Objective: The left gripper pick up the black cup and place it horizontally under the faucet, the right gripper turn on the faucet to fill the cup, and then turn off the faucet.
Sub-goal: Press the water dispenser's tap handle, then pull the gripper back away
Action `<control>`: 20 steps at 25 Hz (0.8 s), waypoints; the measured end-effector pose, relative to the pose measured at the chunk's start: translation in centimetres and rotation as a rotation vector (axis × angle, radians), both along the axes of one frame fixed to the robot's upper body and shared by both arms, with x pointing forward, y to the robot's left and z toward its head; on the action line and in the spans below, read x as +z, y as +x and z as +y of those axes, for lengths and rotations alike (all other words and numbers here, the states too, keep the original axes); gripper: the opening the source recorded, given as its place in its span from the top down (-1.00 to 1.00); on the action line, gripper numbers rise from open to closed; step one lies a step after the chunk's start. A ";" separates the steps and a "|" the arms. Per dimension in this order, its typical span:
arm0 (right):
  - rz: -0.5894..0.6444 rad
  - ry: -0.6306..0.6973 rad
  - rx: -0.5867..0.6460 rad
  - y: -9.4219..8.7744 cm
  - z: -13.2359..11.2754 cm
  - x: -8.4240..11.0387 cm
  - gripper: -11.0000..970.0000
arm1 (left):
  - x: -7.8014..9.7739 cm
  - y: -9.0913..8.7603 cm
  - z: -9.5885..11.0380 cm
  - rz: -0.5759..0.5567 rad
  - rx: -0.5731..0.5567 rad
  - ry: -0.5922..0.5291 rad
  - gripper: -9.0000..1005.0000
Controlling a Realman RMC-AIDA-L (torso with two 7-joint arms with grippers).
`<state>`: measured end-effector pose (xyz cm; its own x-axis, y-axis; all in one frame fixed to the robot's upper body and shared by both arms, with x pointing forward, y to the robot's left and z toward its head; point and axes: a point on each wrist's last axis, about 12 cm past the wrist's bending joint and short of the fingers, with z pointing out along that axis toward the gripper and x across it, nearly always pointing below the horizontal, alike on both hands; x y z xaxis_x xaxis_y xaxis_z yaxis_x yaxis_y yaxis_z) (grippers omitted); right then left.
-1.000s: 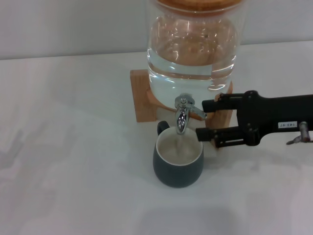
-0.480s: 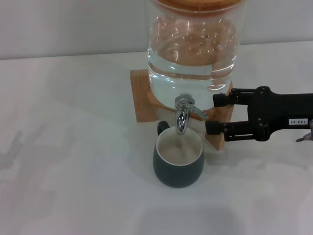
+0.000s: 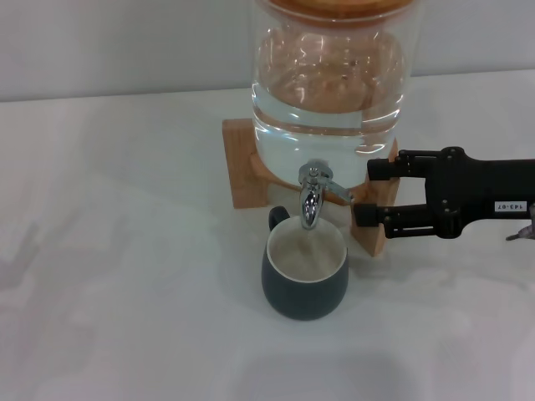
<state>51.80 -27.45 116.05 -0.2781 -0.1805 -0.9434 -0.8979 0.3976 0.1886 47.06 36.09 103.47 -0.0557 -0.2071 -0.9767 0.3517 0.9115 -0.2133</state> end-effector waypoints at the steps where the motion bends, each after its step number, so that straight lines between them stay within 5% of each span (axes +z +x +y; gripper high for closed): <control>1: 0.000 0.000 0.000 0.0 0.0 0.0 -0.61 | 0.0 0.0 0.0 0.000 0.000 0.000 -0.30; 20: 0.003 0.000 0.004 -0.1 0.1 -0.1 -0.61 | 0.0 0.2 -0.3 0.000 -0.008 -0.009 -0.30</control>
<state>51.73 -27.32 115.95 -0.2805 -0.1820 -0.9424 -0.8989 0.3940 0.1915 47.26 35.77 103.45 -0.0576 -0.2155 -0.9748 0.3590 0.9066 -0.2216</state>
